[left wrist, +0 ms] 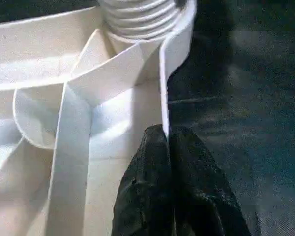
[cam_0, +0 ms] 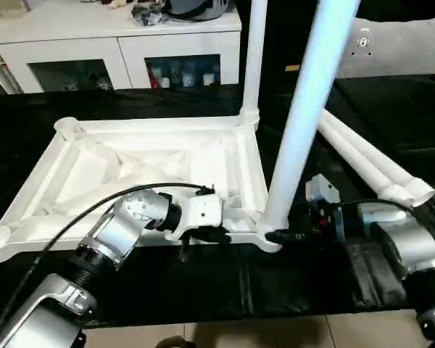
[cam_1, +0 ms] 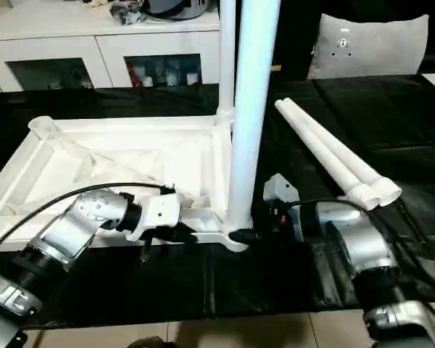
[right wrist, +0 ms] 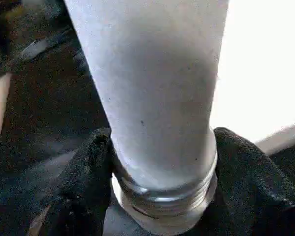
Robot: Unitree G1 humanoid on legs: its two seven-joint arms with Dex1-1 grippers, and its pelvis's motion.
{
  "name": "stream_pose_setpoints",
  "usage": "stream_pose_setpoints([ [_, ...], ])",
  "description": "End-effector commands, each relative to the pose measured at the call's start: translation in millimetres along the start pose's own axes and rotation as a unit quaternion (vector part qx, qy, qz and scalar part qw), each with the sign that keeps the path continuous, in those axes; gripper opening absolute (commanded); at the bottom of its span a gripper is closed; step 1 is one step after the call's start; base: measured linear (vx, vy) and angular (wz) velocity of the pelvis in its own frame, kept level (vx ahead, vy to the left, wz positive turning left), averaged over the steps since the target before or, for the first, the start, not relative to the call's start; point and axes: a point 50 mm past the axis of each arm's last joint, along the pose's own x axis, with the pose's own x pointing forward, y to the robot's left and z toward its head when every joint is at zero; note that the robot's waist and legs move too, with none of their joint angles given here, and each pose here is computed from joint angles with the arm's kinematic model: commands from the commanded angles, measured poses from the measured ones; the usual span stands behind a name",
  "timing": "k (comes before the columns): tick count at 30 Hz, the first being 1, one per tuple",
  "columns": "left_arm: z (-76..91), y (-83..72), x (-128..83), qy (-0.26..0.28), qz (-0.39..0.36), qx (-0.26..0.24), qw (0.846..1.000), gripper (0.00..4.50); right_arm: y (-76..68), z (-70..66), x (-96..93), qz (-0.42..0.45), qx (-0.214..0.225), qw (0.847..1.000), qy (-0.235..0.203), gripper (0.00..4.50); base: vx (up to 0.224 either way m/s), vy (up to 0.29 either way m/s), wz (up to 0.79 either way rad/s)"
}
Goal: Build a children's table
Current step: Rotate leg to tighten
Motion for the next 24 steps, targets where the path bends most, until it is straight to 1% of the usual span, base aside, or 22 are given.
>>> stream_pose_setpoints([
  [1,4.6,-1.8,16,-0.004,0.066,-0.066,0.996,0.0,9.1,-8.8,28.5,-0.054,0.044,0.997,-0.016,2.71,0.0,0.0,0.0],
  [2,5.3,-2.0,17,-0.005,0.068,-0.069,0.995,0.0,9.3,-9.1,29.6,-0.058,0.045,0.997,-0.017,2.71,0.0,0.0,0.0],
  [3,12.7,-4.8,24,-0.019,0.081,-0.09,0.993,0.0,11.6,-9.9,40.8,-0.09,0.061,0.994,-0.029,2.71,0.0,0.0,0.0],
  [4,22.1,-7.9,33,-0.032,0.092,-0.104,0.99,0.0,12.7,-7.4,53.1,-0.125,0.08,0.988,-0.046,2.71,0.0,0.0,0.0],
  [5,22.1,-7.9,33,-0.032,0.092,-0.104,0.99,0.0,12.7,-7.4,53.1,-0.125,0.08,0.988,-0.046,2.71,0.0,0.0,0.0],
  [6,27.4,-9.3,38,-0.037,0.097,-0.112,0.988,0.0,12.6,-5.7,59.1,-0.148,0.09,0.984,-0.052,2.71,0.0,0.0,0.0],
  [7,28.0,-9.4,38,-0.038,0.098,-0.113,0.988,0.0,12.5,-5.5,59.8,-0.151,0.091,0.983,-0.052,2.71,0.0,0.0,0.0],
  [8,41.0,-6.8,50,-0.053,0.129,-0.127,0.982,0.0,8.5,-0.2,72.6,-0.214,0.103,0.97,-0.061,2.71,0.0,0.0,0.0],
  [9,48.9,-3.2,57,-0.056,0.152,-0.126,0.979,0.0,4.7,3.8,80.4,-0.258,0.115,0.957,-0.067,2.71,0.0,0.0,0.0],
  [10,52.3,-1.2,59,-0.056,0.163,-0.123,0.977,0.0,2.8,5.7,83.8,-0.278,0.121,0.95,-0.07,2.71,0.0,0.0,0.0],
  [11,53.2,0.6,60,-0.053,0.169,-0.116,0.977,0.0,1.5,7.5,84.3,-0.286,0.121,0.948,-0.076,2.71,0.0,0.0,0.0],
  [12,53.8,2.1,59,-0.049,0.175,-0.113,0.977,0.0,1.4,9.8,84.1,-0.286,0.128,0.945,-0.091,2.71,0.0,0.0,0.0],
  [13,54.1,2.8,58,-0.048,0.179,-0.112,0.976,0.0,1.5,11.3,83.7,-0.285,0.134,0.944,-0.101,3.06,0.0,0.0,0.0],
  [14,53.0,3.8,56,-0.046,0.182,-0.111,0.976,0.0,-0.9,13.3,80.0,-0.298,0.131,0.939,-0.112,3.4,0.0,0.0,0.0],
  [15,50.9,4.1,54,-0.04,0.184,-0.107,0.976,0.0,-2.9,14.3,75.8,-0.306,0.132,0.935,-0.122,3.4,0.0,0.0,0.0],
  [16,49.8,4.2,53,-0.038,0.184,-0.105,0.977,0.0,-3.6,14.5,74.1,-0.308,0.131,0.934,-0.125,3.4,0.0,0.0,0.0],
  [17,44.6,4.2,49,-0.028,0.183,-0.096,0.978,0.0,-6.2,14.7,65.8,-0.315,0.123,0.931,-0.136,3.61,0.0,0.0,0.0],
  [18,41.8,4.4,47,-0.024,0.183,-0.094,0.978,0.0,-6.4,14.2,62.0,-0.309,0.117,0.933,-0.14,3.61,0.0,0.0,0.0],
  [20,36.9,5.5,44,-0.02,0.182,-0.088,0.979,0.0,-6.4,12.7,53.3,-0.301,0.1,0.937,-0.147,3.86,0.0,0.0,0.0],
  [21,34.0,6.5,42,-0.015,0.185,-0.087,0.979,0.0,-5.9,11.4,48.9,-0.295,0.093,0.939,-0.148,3.9,0.052,-0.004,0.0],
  [22,29.0,7.8,39,-0.007,0.185,-0.083,0.979,0.0,-6.3,8.4,39.7,-0.294,0.078,0.941,-0.146,4.03,0.0,0.0,0.0],
  [24,26.0,8.2,38,-0.003,0.182,-0.081,0.98,0.0,-6.5,6.0,33.3,-0.291,0.07,0.943,-0.143,4.28,0.0,0.0,0.0],
])
